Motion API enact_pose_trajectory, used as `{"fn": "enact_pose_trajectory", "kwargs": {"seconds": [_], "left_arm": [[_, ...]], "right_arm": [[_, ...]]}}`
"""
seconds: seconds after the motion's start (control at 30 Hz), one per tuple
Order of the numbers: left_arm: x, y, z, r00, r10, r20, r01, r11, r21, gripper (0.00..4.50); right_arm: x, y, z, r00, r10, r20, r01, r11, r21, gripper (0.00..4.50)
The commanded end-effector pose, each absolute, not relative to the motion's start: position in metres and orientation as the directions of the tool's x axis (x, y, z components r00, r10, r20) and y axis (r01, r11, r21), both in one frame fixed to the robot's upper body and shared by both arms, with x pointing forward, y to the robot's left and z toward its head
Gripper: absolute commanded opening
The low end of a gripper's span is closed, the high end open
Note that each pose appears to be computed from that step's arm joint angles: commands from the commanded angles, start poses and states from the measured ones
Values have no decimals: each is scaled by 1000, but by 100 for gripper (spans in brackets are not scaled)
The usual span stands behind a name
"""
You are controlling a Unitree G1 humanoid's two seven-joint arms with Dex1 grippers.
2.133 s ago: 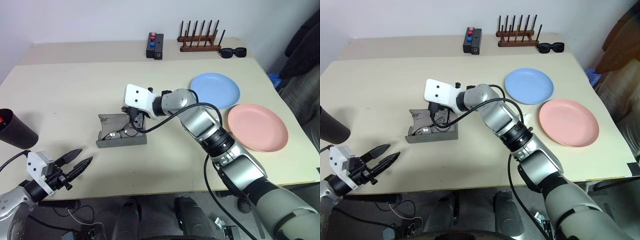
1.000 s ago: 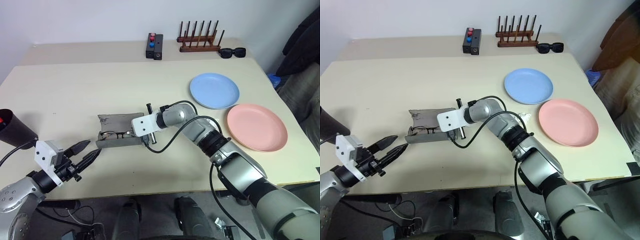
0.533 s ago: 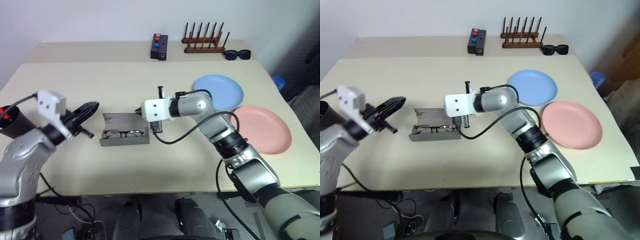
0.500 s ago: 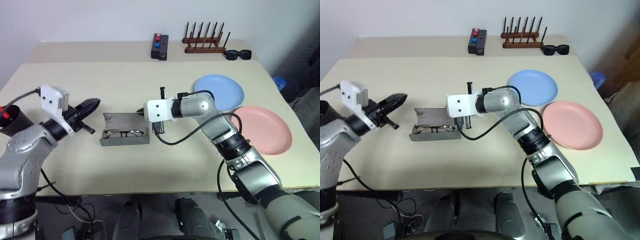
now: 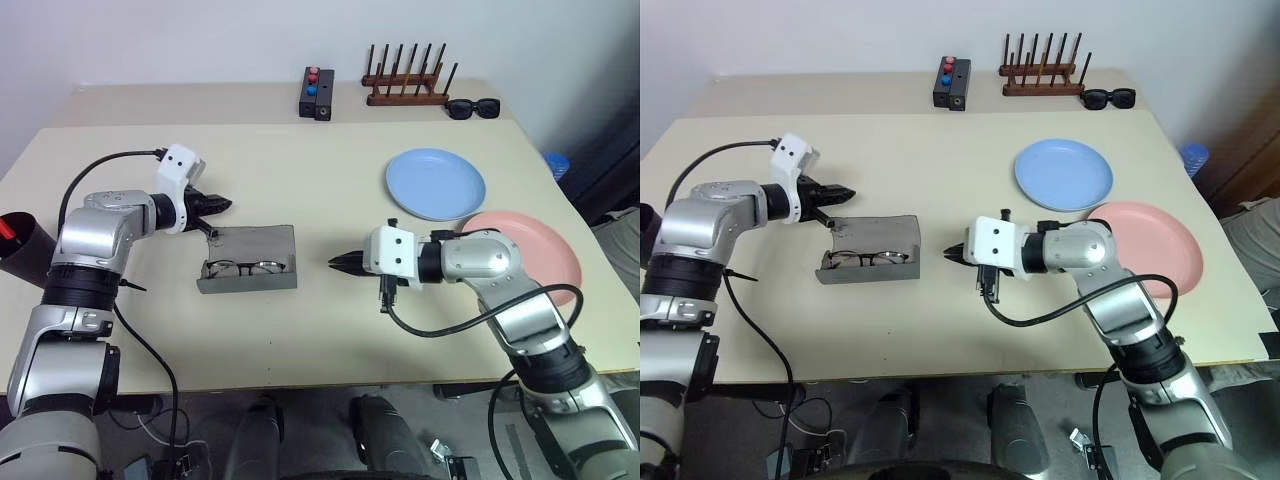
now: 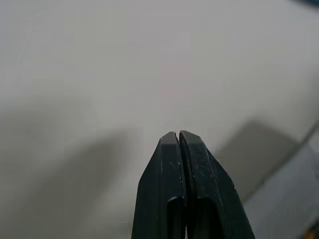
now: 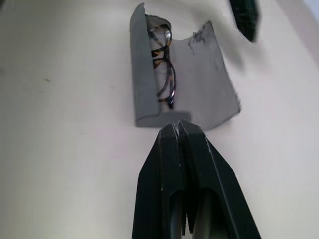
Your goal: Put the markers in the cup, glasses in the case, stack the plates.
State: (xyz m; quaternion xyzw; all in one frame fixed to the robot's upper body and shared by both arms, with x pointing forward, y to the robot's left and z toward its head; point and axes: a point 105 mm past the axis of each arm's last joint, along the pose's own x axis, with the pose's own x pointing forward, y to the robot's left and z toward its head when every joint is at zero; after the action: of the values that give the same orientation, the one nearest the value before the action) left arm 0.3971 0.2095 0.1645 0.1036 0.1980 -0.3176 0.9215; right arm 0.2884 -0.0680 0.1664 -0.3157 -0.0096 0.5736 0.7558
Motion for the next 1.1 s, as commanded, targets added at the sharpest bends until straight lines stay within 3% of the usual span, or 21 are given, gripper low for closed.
{"fn": "enact_pose_trajectory", "kwargs": {"seconds": [0.03, 0.2, 0.6, 0.77, 0.93, 1.1], "left_arm": [[399, 206, 170, 689, -561, -460, 676, 726, 128, 3], [388, 195, 162, 594, -622, -510, 762, 637, 112, 3], [319, 184, 152, 362, -745, -560, 924, 365, 112, 3], [300, 179, 143, 360, -755, -549, 928, 350, 127, 3], [309, 171, 178, 520, -797, -307, 853, 469, 229, 3], [282, 152, 190, 486, -850, -204, 865, 435, 249, 0]], "right_arm": [[284, -72, 181, 375, 887, -268, -861, 225, -457, 0], [286, -71, 192, 401, 893, -204, -863, 293, -412, 0], [302, -72, 201, 447, 877, -176, -845, 349, -406, 0], [332, -89, 194, 567, 792, -227, -803, 470, -366, 0], [372, -133, 184, 742, 589, -321, -668, 603, -436, 0], [396, -165, 169, 831, 406, -381, -555, 559, -616, 230]]}}
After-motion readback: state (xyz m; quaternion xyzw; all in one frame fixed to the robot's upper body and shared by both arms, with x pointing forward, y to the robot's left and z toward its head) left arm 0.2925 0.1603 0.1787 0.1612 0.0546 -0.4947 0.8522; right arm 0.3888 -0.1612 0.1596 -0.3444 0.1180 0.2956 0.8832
